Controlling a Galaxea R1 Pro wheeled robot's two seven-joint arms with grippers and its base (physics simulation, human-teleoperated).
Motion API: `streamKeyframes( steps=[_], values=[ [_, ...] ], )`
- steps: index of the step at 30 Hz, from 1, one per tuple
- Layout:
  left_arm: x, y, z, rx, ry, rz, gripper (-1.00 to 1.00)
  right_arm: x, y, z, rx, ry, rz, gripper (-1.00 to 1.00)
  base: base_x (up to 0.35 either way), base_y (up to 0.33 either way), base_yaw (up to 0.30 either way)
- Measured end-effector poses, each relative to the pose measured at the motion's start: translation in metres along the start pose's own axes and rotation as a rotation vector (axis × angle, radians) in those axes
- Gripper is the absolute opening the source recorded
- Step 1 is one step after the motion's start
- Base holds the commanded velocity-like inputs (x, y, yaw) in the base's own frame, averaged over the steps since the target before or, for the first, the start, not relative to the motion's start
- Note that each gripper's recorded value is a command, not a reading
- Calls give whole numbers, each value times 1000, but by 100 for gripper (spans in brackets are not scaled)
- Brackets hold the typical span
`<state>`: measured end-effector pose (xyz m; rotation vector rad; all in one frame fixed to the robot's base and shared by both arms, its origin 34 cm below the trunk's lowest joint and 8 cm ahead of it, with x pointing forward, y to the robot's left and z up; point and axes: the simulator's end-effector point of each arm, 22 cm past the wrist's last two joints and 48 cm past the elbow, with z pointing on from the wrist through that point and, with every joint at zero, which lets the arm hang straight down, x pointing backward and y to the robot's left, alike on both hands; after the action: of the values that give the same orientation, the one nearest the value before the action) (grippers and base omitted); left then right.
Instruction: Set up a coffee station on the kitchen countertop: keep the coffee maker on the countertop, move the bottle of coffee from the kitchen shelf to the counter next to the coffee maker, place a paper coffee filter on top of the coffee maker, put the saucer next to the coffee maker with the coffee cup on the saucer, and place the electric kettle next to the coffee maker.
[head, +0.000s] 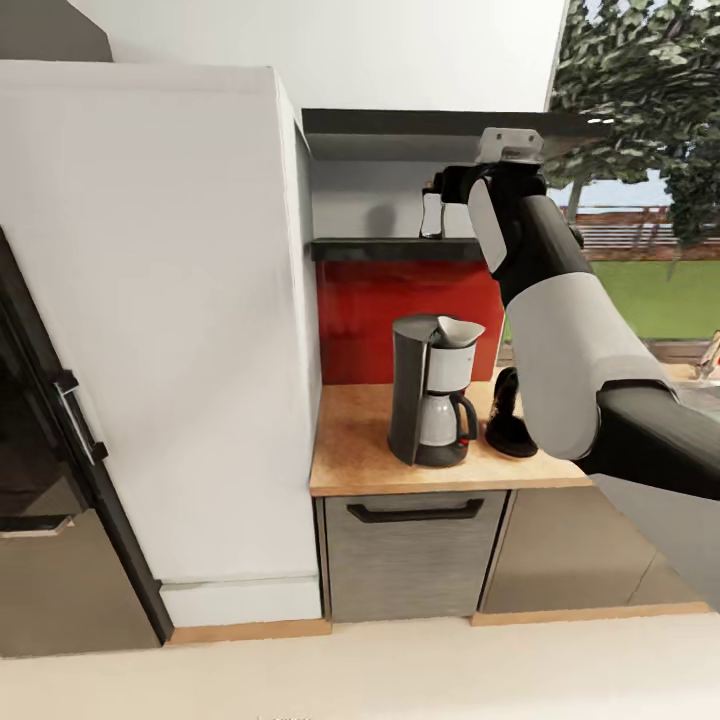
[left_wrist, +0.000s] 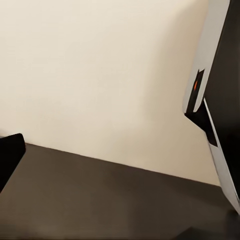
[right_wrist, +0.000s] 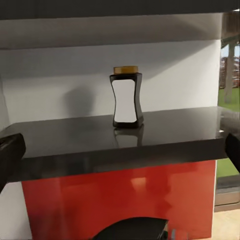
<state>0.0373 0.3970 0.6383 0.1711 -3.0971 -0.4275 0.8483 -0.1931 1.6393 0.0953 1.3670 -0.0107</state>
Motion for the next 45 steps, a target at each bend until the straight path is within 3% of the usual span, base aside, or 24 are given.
streamKeyframes(
  steps=[4, 10, 29, 37, 45],
  values=[
    [4, 1, 0, -4, 14, 2, 100, 2, 0, 1, 0, 3, 0, 100, 0, 0, 249],
    [19, 0, -1, -7, 81, 7, 100, 6, 0, 3, 1, 7, -2, 100, 116, 0, 239],
    [22, -4, -2, -3, 90, 9, 100, 12, 1, 3, -4, 10, -4, 100, 263, -165, 18],
    [41, -8, -5, 2, 141, 6, 100, 25, 0, 4, -3, 42, -7, 100, 26, 0, 0],
    [50, -7, -7, 2, 182, 11, 100, 33, -1, 4, -1, 53, -9, 100, 302, 0, 0]
  ],
)
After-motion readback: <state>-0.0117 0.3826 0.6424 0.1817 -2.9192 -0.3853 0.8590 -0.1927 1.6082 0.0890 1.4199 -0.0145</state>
